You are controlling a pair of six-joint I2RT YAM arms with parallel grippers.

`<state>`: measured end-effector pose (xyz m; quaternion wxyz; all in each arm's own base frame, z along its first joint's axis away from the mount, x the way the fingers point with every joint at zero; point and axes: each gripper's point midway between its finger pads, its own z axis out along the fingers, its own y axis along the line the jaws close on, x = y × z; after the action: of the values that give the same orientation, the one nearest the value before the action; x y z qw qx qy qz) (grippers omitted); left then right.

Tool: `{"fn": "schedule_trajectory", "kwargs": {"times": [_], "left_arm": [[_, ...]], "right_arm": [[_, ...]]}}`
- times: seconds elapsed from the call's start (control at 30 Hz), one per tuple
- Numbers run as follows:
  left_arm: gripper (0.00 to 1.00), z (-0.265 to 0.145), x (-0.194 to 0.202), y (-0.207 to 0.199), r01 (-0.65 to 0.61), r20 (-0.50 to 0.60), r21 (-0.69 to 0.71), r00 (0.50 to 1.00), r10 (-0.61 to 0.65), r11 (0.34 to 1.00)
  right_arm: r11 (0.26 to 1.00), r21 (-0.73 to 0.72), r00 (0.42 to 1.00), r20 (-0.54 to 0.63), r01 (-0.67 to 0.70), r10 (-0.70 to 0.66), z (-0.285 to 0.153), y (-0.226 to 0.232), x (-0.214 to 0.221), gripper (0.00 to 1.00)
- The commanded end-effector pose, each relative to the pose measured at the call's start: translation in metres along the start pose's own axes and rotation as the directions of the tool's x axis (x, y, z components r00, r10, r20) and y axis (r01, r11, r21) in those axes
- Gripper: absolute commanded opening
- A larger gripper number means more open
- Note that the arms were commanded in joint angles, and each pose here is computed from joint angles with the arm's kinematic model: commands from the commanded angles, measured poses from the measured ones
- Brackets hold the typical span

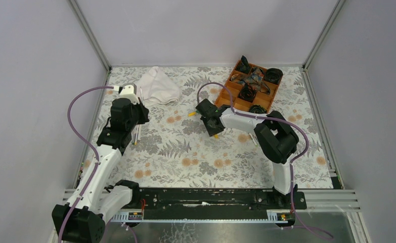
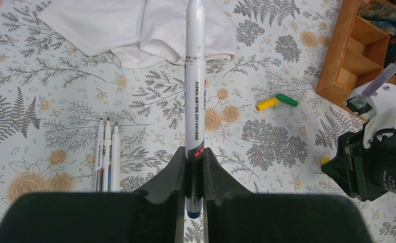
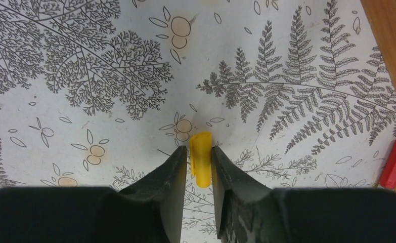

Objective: Insert the pens into the pen caps

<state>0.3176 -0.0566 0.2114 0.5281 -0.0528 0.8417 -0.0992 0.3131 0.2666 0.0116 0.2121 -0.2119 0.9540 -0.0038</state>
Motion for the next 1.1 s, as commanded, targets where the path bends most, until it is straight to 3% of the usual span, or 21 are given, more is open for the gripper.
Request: {"fn": "schedule_trajectory", "kwargs": {"times": [0.0, 0.27, 0.43, 0.57, 0.7, 0.77, 1.07], "left_arm": [[0.0, -0.001, -0.006, 0.003, 0.008, 0.022, -0.014, 1.0, -0.008, 1.0], [0.0, -0.003, -0.006, -0.012, 0.009, 0.018, 0.065, 1.0, -0.01, 0.998], [0.0, -0.009, -0.009, -0.059, 0.008, 0.008, 0.245, 1.0, -0.01, 0.969], [0.0, -0.033, -0.015, -0.123, 0.001, 0.026, 0.537, 1.0, -0.018, 0.843], [0.0, -0.074, -0.005, -0.176, -0.048, 0.04, 0.809, 0.999, 0.027, 0.586], [0.0, -0.087, 0.003, -0.185, -0.05, 0.039, 0.86, 0.999, 0.031, 0.508], [0.0, -0.101, 0.009, -0.189, -0.058, 0.047, 0.889, 0.998, 0.037, 0.454]], "right_arm": [[1.0, 0.016, 1.0, -0.011, 0.001, -0.001, 0.011, 0.003, 0.0, 0.31], [1.0, 0.017, 0.999, 0.026, -0.024, 0.023, -0.01, -0.001, -0.01, 0.01], [0.998, -0.029, 0.99, 0.127, -0.054, 0.057, -0.058, -0.004, -0.033, 0.0], [0.99, -0.111, 0.97, 0.218, -0.081, 0.104, -0.103, -0.001, -0.053, 0.0], [0.966, -0.237, 0.925, 0.334, -0.103, 0.18, -0.16, 0.006, -0.079, 0.0], [0.942, -0.322, 0.885, 0.405, -0.097, 0.23, -0.192, 0.012, -0.096, 0.0], [0.772, -0.636, 0.67, 0.577, 0.008, 0.468, -0.308, 0.037, -0.155, 0.0]]}}
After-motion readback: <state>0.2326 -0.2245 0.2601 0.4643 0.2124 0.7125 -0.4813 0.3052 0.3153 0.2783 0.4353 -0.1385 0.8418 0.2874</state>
